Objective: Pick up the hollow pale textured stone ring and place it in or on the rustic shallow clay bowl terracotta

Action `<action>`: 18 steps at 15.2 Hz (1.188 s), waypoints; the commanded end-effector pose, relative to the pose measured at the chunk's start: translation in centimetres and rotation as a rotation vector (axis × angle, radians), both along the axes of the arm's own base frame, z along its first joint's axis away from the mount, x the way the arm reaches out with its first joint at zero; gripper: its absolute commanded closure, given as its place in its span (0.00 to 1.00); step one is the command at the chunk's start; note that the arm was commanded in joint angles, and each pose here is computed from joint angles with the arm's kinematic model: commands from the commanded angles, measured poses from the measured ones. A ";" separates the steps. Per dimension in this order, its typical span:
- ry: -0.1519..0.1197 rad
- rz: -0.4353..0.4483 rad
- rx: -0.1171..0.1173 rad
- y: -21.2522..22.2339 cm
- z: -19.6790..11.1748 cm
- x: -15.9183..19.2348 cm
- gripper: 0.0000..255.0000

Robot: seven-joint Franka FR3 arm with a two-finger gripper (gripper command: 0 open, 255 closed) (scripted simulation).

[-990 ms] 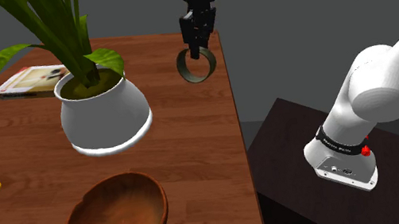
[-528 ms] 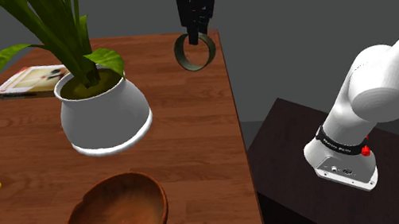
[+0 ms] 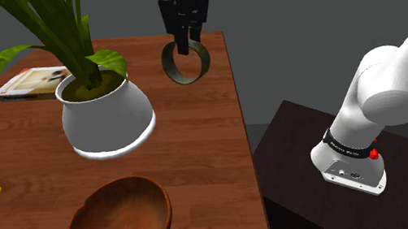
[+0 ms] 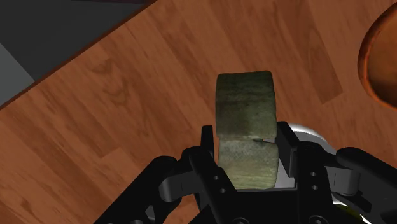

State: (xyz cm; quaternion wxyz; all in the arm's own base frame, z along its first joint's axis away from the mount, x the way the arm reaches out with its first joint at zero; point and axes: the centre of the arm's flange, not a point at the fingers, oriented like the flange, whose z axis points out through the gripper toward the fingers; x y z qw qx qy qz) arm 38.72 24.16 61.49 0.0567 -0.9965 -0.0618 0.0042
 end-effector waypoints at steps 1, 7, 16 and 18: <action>0.000 -0.002 0.001 2.5 0.2 -0.6 1.00; 0.000 -0.002 0.001 10.2 1.1 -2.3 1.00; 0.000 -0.002 0.001 21.7 2.4 -5.0 1.00; 0.000 -0.002 0.001 24.3 2.6 -5.6 1.00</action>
